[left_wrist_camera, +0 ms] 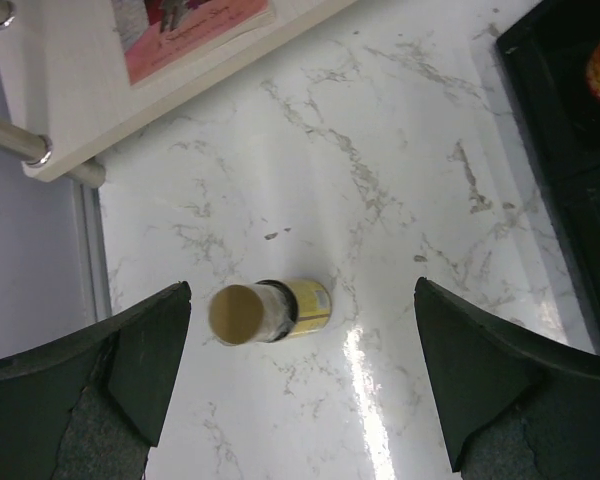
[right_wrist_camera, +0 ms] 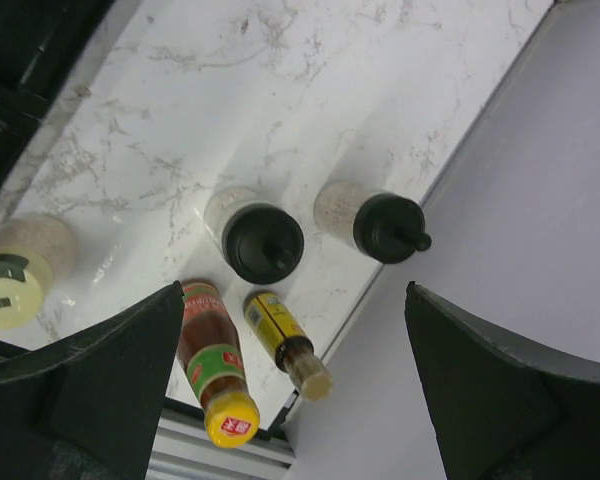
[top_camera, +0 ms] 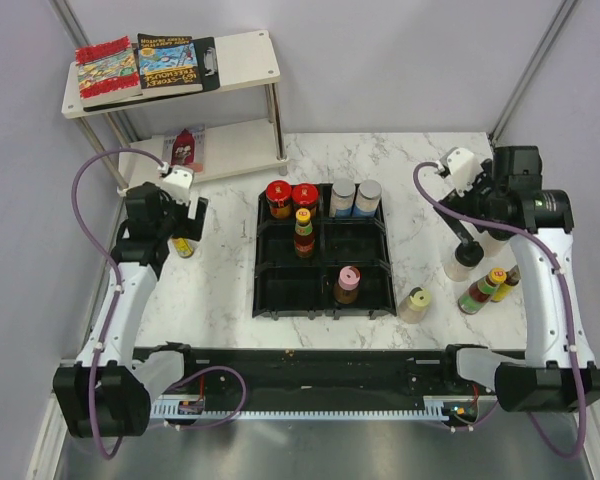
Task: Organize the condiment bottles
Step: Pick up the bottle from the center of the board.
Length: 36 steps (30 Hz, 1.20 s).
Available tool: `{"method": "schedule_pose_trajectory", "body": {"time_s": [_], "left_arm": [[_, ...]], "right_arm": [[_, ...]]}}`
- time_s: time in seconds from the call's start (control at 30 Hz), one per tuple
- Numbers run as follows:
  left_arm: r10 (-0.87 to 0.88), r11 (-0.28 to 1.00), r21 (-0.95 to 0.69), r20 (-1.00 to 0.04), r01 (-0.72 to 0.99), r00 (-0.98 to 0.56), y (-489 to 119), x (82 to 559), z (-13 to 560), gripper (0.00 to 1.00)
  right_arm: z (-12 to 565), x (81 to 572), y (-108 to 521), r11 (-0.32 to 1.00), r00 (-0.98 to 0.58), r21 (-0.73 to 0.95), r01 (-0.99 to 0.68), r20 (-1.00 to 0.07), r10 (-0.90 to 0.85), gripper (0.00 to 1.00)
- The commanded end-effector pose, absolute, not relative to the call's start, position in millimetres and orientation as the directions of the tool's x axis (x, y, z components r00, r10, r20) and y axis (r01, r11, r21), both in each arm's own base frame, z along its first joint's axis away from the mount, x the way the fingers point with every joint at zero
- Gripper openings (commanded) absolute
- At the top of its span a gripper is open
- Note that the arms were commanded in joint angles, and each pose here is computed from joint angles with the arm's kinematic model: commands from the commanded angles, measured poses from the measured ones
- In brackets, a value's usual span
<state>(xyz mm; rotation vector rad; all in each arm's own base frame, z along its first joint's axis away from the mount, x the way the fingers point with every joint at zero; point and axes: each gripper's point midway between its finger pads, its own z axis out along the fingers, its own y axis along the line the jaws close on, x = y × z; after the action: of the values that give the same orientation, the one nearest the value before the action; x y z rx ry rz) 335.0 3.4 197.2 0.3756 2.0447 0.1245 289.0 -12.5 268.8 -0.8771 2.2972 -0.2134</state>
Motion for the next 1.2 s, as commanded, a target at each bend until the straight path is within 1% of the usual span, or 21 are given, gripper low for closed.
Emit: {"method": "schedule_pose_trajectory", "body": {"time_s": [0.0,0.17,0.4,0.5,0.6,0.73,0.83,0.9,0.97,1.07,1.13,1.17], "left_arm": [[0.330,0.943,0.304,-0.821,0.132,-0.466,36,349,210,1.00],[0.280,0.958,0.264,-0.787,0.111,-0.550,58,354,186,0.99],[0.277,0.961,0.226,-0.750,0.160,-0.601,57,357,149,0.97],[0.273,0.962,0.213,-0.740,0.172,-0.615,57,359,135,0.93],[0.275,0.961,0.188,-0.738,0.204,-0.616,51,359,124,0.87],[0.268,0.962,0.166,-0.729,0.218,-0.630,47,361,112,0.75],[0.262,0.963,0.152,-0.721,0.223,-0.641,46,361,105,0.68],[0.260,0.963,0.149,-0.721,0.223,-0.642,46,361,102,0.67],[0.260,0.963,0.146,-0.723,0.226,-0.640,45,361,101,0.63],[0.256,0.963,0.140,-0.729,0.228,-0.635,43,361,101,0.52],[0.258,0.962,0.135,-0.728,0.236,-0.635,42,361,100,0.37],[0.259,0.961,0.130,-0.729,0.244,-0.634,41,361,100,0.22]], "right_arm": [[266,265,-30,0.734,-0.547,-0.389,-0.557,-0.493,-0.676,0.98],[262,249,-49,0.753,-0.578,-0.385,-0.533,-0.485,-0.657,0.98],[257,239,-56,0.767,-0.598,-0.371,-0.524,-0.481,-0.641,0.98],[255,234,-60,0.767,-0.606,-0.370,-0.524,-0.472,-0.641,0.98],[254,230,-65,0.771,-0.615,-0.373,-0.516,-0.465,-0.637,0.98],[255,225,-68,0.777,-0.625,-0.371,-0.509,-0.461,-0.630,0.98],[256,223,-69,0.778,-0.625,-0.372,-0.507,-0.462,-0.628,0.98],[257,222,-69,0.778,-0.625,-0.375,-0.504,-0.463,-0.628,0.98],[258,222,-70,0.780,-0.626,-0.374,-0.502,-0.464,-0.626,0.98],[259,221,-69,0.781,-0.627,-0.373,-0.501,-0.465,-0.625,0.98],[259,220,-70,0.781,-0.629,-0.377,-0.498,-0.463,-0.624,0.98],[260,220,-72,0.781,-0.630,-0.381,-0.495,-0.462,-0.624,0.98]]}}
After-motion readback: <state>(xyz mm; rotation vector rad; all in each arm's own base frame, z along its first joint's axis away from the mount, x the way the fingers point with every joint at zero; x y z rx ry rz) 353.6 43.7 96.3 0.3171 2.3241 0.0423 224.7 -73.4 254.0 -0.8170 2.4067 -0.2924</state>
